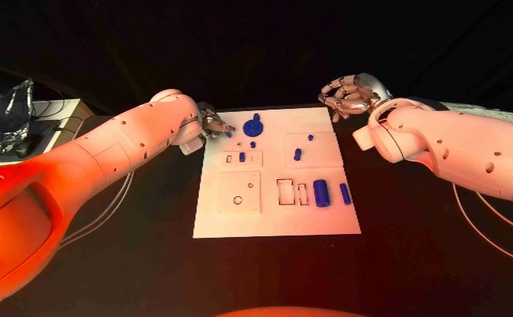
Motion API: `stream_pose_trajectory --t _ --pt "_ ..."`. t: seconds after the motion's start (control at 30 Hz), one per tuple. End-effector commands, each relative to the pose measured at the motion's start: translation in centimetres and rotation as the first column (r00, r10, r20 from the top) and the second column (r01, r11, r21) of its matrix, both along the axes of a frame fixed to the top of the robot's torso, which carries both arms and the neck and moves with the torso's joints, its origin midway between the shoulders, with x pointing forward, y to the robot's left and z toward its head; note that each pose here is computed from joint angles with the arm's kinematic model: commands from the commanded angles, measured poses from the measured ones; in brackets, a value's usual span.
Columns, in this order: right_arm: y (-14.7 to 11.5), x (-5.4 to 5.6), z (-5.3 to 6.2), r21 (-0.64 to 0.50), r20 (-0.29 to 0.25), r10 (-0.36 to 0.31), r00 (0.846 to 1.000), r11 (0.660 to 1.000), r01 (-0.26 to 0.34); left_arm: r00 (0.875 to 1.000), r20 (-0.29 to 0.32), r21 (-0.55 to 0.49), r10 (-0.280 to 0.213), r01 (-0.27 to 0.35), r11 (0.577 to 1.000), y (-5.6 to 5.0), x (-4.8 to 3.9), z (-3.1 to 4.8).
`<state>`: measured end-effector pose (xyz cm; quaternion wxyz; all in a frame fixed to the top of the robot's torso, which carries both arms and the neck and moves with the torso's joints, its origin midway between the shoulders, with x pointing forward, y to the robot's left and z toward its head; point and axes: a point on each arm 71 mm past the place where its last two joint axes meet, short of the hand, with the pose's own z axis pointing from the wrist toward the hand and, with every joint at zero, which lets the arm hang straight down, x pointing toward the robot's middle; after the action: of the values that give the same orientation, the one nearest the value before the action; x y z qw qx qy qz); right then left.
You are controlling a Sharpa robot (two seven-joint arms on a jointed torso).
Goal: Assemble the parts on the task board
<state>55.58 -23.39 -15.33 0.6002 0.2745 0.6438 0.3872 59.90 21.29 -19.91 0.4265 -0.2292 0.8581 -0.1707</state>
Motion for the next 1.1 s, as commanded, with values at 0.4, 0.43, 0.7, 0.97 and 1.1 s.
stream_pose_trajectory --t 0.4,0.43,0.7,0.97,1.1 --pt "0.2 0.0 0.1 -0.006 0.011 0.014 1.0 1.0 -0.014 0.999 -0.033 -0.069 -0.028 0.026 0.997 -0.8 -0.23 -0.04" --pt "0.2 0.0 0.1 -0.006 0.011 0.014 1.0 1.0 -0.014 0.999 -0.033 -0.071 -0.026 0.024 0.997 -0.8 -0.22 -0.04" --pt "0.1 0.0 0.1 -0.007 0.011 0.013 1.0 1.0 -0.013 1.0 -0.024 -0.089 -0.002 -0.001 0.996 -0.4 -0.27 0.12" --pt "-0.1 0.0 0.1 -0.008 0.011 0.009 1.0 1.0 -0.009 0.998 -0.049 -0.115 -0.024 0.018 0.993 -0.1 -1.29 0.73" --pt "-0.3 0.0 0.1 -0.009 0.012 0.006 1.0 1.0 -0.006 0.997 -0.062 -0.117 -0.053 0.046 0.992 -0.2 -2.08 1.15"
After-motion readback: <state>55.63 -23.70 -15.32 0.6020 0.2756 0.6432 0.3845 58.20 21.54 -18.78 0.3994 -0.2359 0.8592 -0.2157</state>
